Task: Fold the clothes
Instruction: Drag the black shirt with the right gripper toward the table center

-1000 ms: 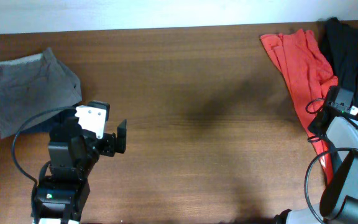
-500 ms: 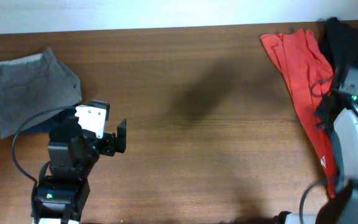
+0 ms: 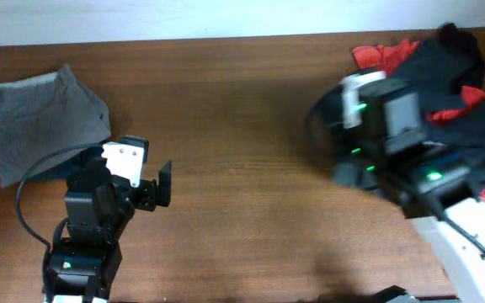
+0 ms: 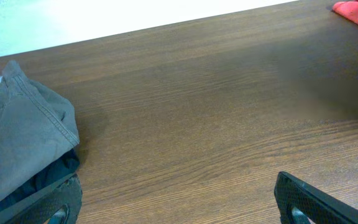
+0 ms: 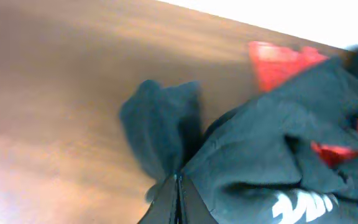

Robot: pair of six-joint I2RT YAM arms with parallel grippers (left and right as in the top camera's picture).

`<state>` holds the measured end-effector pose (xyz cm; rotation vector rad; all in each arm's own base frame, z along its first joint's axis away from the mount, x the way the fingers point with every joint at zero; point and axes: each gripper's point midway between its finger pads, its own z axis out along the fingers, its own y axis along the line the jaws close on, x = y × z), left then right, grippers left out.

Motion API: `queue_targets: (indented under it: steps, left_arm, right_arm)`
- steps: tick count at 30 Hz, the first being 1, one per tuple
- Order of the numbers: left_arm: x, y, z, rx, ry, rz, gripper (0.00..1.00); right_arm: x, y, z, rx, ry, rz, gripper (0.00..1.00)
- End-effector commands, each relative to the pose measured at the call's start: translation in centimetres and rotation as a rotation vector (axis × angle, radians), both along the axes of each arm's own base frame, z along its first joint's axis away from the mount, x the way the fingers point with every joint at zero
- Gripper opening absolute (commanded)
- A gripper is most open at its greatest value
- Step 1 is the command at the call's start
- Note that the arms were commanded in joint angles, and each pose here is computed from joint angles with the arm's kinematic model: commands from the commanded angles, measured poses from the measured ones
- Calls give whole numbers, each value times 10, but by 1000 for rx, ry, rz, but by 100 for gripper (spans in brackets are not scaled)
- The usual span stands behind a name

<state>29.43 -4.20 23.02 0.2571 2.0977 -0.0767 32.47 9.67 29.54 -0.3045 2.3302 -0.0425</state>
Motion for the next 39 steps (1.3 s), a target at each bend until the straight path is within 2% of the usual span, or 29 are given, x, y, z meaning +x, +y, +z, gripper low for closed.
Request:
queue_targets:
  steps: [1,7,11,12,13,15,16,17,18,24,27,31,34,39]
  left_arm:
    - [1,-4,9,-21,-19,-10,98]
    - [1,-4,9,-21,-18,-10,98]
    - [1,-4,9,-21,-18,-11,98]
    - [1,-4,9,-21,-17,-12,95]
    - [0,-5,9,-25,-16,-18,93]
    - [0,-10,9,-39,-17,-41,93]
    - [-1,-13,9,-47,-16,-56,94]
    - [-1,-14,9,-51,-15,-62,99]
    - [-1,-15,9,-53,-13,-65,99]
    - [2,-33,3,-115,18,-145,99]
    - [11,-53,-13,-184,90,-154,99]
    - [15,-100,-41,-217,192,-264,99]
    - [8,-150,-68,-270,298,-375,99]
    - [-3,-204,-106,-319,420,-456,99]
  right_arm:
    - [-4,48,-15,4,52,145,4]
    - [10,77,-47,-32,110,189,4]
    - [32,79,-41,-8,43,148,4]
    - [40,76,-33,-1,0,123,10]
    - [46,72,-23,6,-41,103,34]
    - [52,64,-4,19,-101,69,44]
    - [53,58,5,24,-122,54,57]
    - [53,54,12,29,-135,42,77]
    - [53,45,21,34,-147,24,99]
    - [28,-8,33,8,-107,-75,99]
    - [12,-41,34,13,-74,-168,99]
    - [-2,-79,38,70,-67,-328,99]
    - [-11,-108,41,85,-74,-426,99]
    - [-25,-136,42,108,-70,-533,99]
